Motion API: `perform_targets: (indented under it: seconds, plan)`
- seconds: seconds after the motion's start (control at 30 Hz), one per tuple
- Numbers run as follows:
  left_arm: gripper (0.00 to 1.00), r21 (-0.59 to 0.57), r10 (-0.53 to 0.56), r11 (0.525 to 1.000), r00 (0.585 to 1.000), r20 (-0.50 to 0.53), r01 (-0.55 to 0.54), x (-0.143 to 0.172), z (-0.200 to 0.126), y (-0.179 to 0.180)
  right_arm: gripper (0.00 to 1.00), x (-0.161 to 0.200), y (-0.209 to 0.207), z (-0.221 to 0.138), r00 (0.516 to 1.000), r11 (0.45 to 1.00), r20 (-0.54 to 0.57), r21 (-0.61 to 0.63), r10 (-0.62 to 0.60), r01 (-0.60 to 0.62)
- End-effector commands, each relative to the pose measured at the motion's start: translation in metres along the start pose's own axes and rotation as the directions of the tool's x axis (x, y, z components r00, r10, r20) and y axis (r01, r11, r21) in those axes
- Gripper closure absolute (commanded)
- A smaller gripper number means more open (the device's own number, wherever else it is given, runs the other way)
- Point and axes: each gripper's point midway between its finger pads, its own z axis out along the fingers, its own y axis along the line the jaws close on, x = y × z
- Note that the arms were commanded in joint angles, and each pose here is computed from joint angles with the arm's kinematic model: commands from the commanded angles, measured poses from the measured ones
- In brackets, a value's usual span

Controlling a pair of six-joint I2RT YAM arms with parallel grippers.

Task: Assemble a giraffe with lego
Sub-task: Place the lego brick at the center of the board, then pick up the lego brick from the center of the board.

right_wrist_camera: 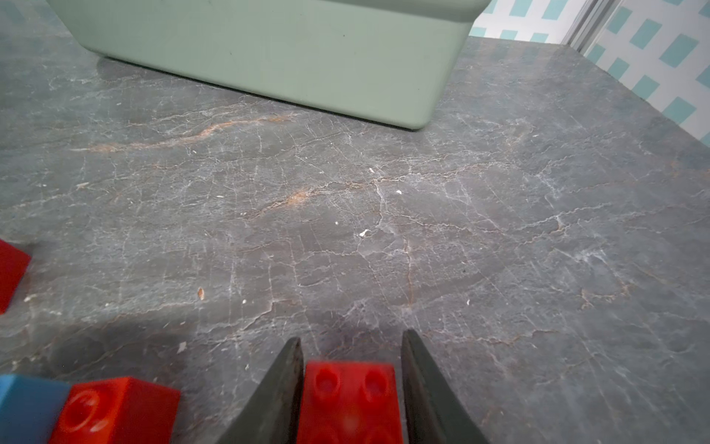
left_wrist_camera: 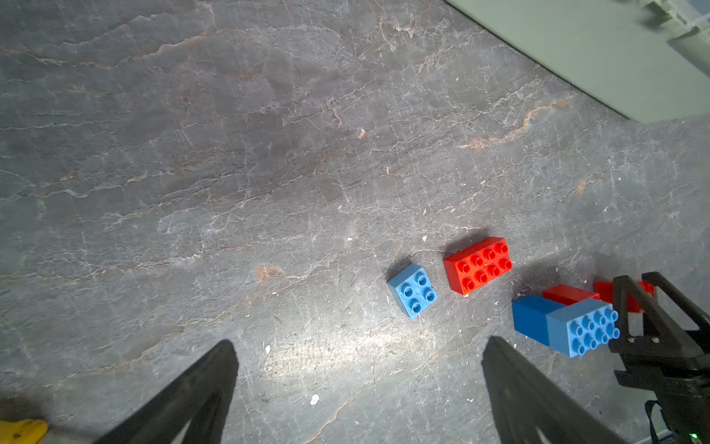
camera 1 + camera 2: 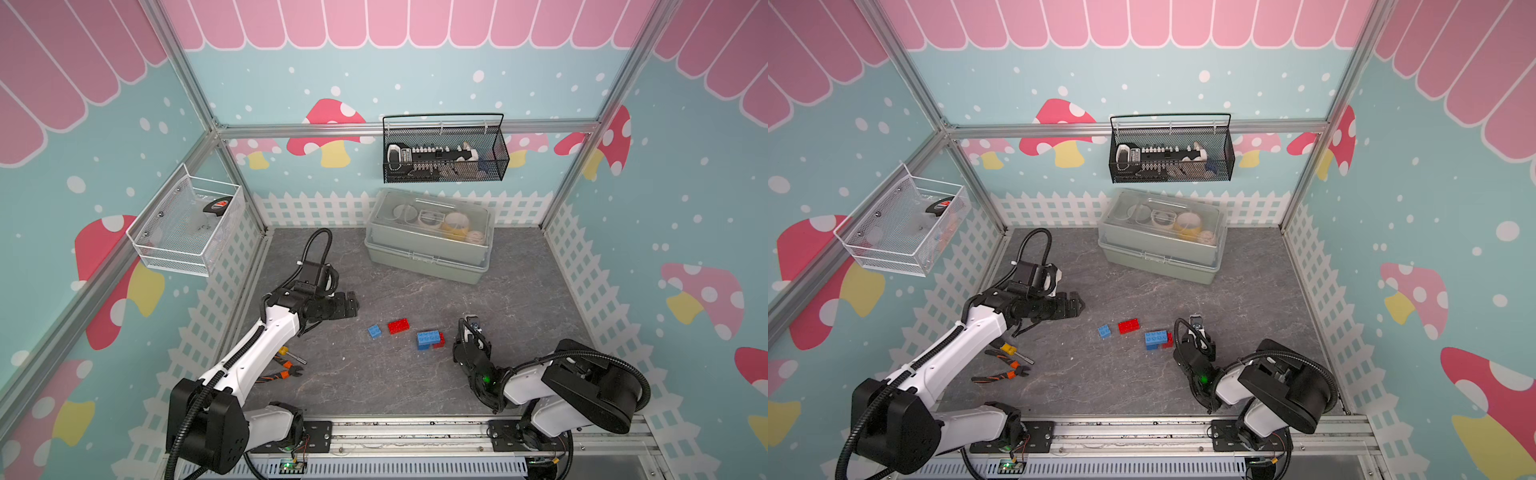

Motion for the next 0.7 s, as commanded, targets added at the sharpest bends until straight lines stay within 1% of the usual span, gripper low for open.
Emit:
perform_targets:
  seconds: [0.0, 0.07, 0.2, 0.23, 0.3, 0.53, 0.67]
  plan:
    - [0.01, -0.006, 0.021, 1.0, 1.0, 0.008, -0.021, -0.004, -0.004, -0.002, 0.54, -0.005, 0.0, -0.003, 1.0, 1.0, 0.002, -0.001, 0.005, -0.005]
    - [0.01, -0.005, 0.021, 1.0, 1.0, 0.009, -0.021, -0.004, -0.004, -0.003, 0.5, -0.008, 0.002, -0.005, 1.0, 1.0, -0.003, -0.006, 0.002, -0.002]
    - [0.01, -0.007, 0.022, 1.0, 1.0, 0.011, -0.022, -0.004, -0.004, -0.002, 0.37, -0.011, 0.001, -0.007, 0.999, 1.0, -0.047, 0.003, -0.009, 0.009]
    - [0.01, -0.006, 0.021, 1.0, 1.0, 0.01, -0.021, -0.004, -0.005, -0.002, 0.36, -0.021, 0.006, -0.007, 0.999, 1.0, -0.047, 0.005, 0.003, -0.003]
    - [0.01, -0.006, 0.021, 1.0, 1.0, 0.01, -0.021, -0.004, -0.004, -0.002, 0.34, -0.022, 0.006, -0.008, 0.997, 1.0, -0.079, 0.014, -0.012, 0.013]
    - [0.01, -0.006, 0.023, 1.0, 1.0, 0.01, -0.023, -0.004, -0.005, -0.002, 0.32, -0.028, 0.005, -0.018, 0.991, 1.0, -0.136, 0.0, -0.007, 0.007]
    - [0.01, -0.006, 0.022, 1.0, 1.0, 0.007, -0.022, -0.004, -0.004, -0.002, 0.32, -0.035, 0.003, -0.025, 0.98, 1.0, -0.199, -0.017, -0.02, 0.017]
